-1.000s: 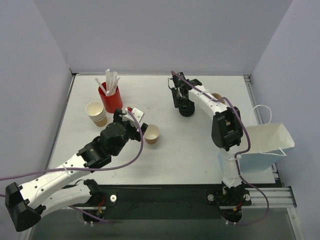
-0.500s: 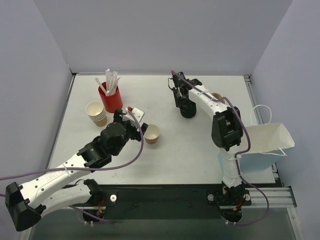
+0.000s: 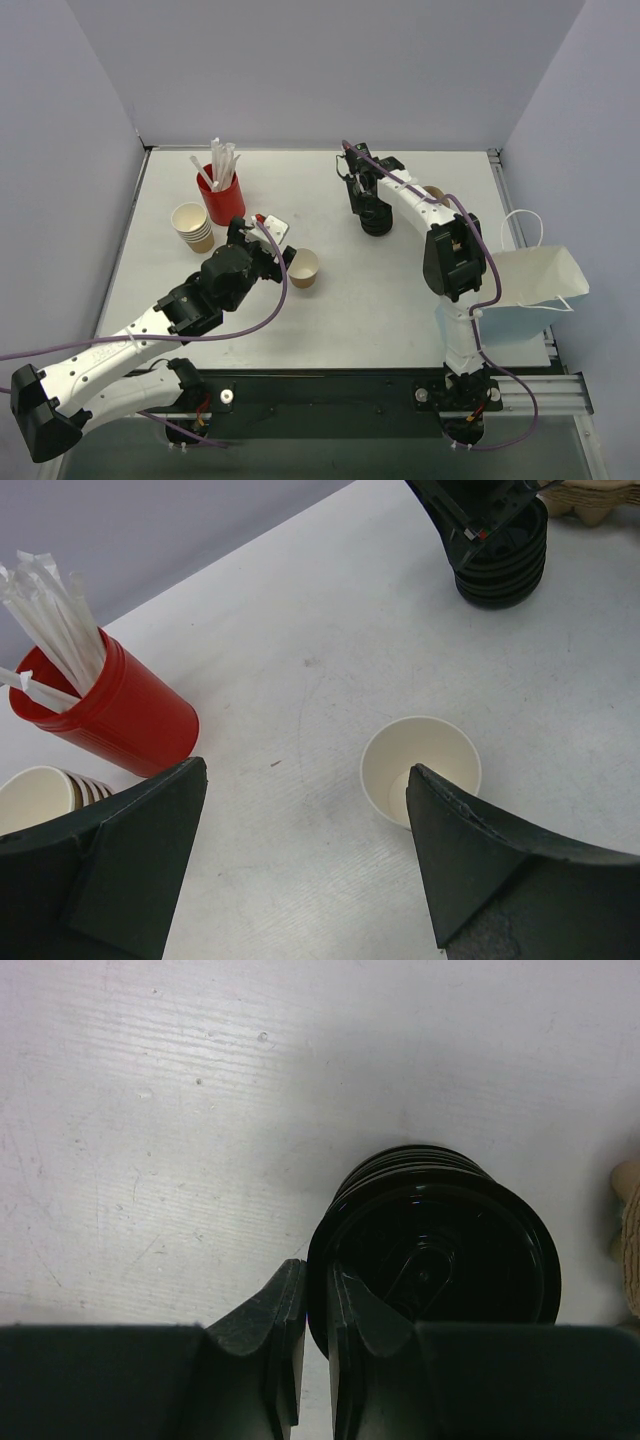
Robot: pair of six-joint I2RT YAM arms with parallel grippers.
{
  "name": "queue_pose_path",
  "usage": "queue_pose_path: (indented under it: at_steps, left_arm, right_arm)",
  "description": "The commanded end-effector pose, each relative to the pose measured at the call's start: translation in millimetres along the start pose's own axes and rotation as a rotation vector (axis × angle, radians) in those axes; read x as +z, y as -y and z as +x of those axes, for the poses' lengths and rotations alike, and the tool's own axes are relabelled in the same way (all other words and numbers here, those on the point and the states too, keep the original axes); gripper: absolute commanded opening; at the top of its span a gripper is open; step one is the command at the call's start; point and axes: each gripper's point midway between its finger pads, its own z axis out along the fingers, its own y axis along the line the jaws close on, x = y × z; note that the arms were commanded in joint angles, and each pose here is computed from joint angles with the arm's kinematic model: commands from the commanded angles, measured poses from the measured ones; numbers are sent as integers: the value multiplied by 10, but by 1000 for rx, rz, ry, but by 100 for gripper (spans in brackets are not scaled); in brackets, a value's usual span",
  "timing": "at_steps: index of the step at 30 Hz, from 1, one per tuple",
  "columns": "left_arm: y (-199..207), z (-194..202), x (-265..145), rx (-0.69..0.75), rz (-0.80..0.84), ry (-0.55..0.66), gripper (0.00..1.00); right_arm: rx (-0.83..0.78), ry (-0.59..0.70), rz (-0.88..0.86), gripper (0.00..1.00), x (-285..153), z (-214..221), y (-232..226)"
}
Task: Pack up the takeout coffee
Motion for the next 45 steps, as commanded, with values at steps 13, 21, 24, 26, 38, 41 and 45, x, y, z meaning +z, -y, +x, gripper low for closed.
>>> queue_pose_path:
  at_steps: [13, 21, 24, 26, 38, 41, 45]
  left_arm:
    - [-51, -219, -52, -19, -1, 71, 91]
    - [7, -240, -86, -62, 35, 70, 90]
    - [108, -326, -107, -126, 88, 79, 89]
    - [215, -389, -126, -197, 142, 70, 86]
    - [199, -338, -98, -233, 128, 41, 84]
    - [201, -256, -76, -227, 119, 34, 84]
    - [236, -256, -55, -219, 134, 28, 84]
  right_arm:
    - [79, 70, -16, 9, -381, -242, 56]
    - [120, 64, -42, 6, -420, -222, 93]
    - [131, 77, -60, 7, -498, -254, 93]
    - [127, 69, -61, 9, -480, -228, 84]
    - [103, 4, -85, 12, -296, -47, 65]
    - [104, 14, -81, 9, -336, -67, 72]
    - [105, 36, -82, 6, -422, -121, 92]
